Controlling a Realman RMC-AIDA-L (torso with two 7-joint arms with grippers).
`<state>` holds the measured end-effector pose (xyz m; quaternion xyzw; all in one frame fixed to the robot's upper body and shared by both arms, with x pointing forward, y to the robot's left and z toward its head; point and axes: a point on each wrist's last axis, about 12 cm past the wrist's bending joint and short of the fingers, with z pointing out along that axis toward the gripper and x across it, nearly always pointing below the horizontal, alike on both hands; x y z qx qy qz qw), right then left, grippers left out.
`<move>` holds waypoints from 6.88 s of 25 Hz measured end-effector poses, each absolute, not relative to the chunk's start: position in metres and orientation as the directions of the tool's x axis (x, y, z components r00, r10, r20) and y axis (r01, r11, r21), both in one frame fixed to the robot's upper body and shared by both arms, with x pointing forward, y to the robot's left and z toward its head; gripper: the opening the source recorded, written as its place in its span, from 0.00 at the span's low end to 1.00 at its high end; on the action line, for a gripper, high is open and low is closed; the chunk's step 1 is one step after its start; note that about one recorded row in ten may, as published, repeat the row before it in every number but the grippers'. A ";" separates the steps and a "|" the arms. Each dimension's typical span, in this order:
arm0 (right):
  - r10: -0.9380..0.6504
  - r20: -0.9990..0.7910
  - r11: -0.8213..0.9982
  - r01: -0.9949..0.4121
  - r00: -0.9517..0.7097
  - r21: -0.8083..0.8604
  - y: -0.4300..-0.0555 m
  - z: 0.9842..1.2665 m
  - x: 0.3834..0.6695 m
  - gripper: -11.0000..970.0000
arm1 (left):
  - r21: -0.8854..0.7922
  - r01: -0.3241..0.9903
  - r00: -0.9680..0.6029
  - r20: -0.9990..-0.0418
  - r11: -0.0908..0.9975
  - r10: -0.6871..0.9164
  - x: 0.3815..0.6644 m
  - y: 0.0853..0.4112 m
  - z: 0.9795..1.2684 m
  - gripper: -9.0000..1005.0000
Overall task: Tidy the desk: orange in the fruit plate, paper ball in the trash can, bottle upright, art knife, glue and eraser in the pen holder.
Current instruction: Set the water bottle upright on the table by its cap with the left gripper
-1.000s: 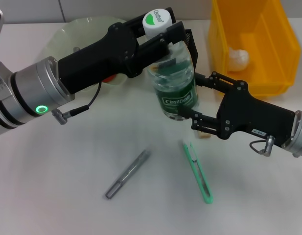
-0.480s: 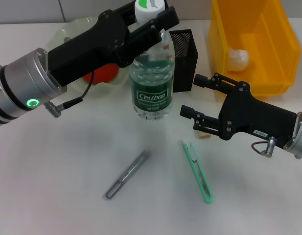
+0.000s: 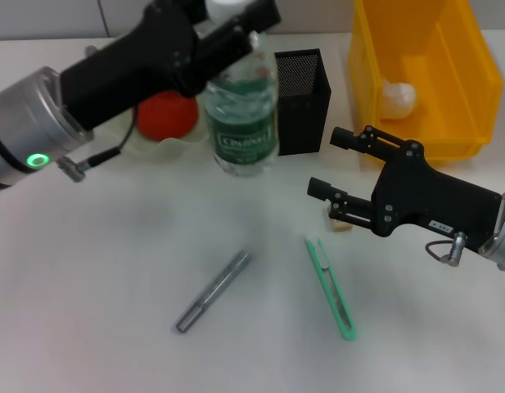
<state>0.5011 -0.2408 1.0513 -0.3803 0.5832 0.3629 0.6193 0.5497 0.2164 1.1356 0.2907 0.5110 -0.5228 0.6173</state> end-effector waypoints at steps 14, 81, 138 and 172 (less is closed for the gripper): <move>0.027 -0.998 0.482 -0.876 0.055 -0.035 -0.247 1.052 0.499 0.76 | -0.063 0.846 0.071 -0.971 0.529 -0.230 0.570 0.263 1.152 0.45; 0.029 -0.996 0.461 -0.885 0.085 -0.062 -0.238 1.060 0.512 0.76 | -0.097 0.510 0.073 -0.985 0.855 -0.155 0.564 0.330 1.113 0.45; 0.040 -0.996 0.453 -0.890 0.084 -0.057 -0.237 1.061 0.511 0.76 | -0.077 0.421 0.053 -0.993 0.904 -0.109 0.568 0.334 1.097 0.45; 0.051 -0.996 0.444 -0.895 0.080 -0.049 -0.235 1.060 0.510 0.76 | -0.070 0.382 0.012 -0.997 0.922 -0.080 0.571 0.329 1.082 0.45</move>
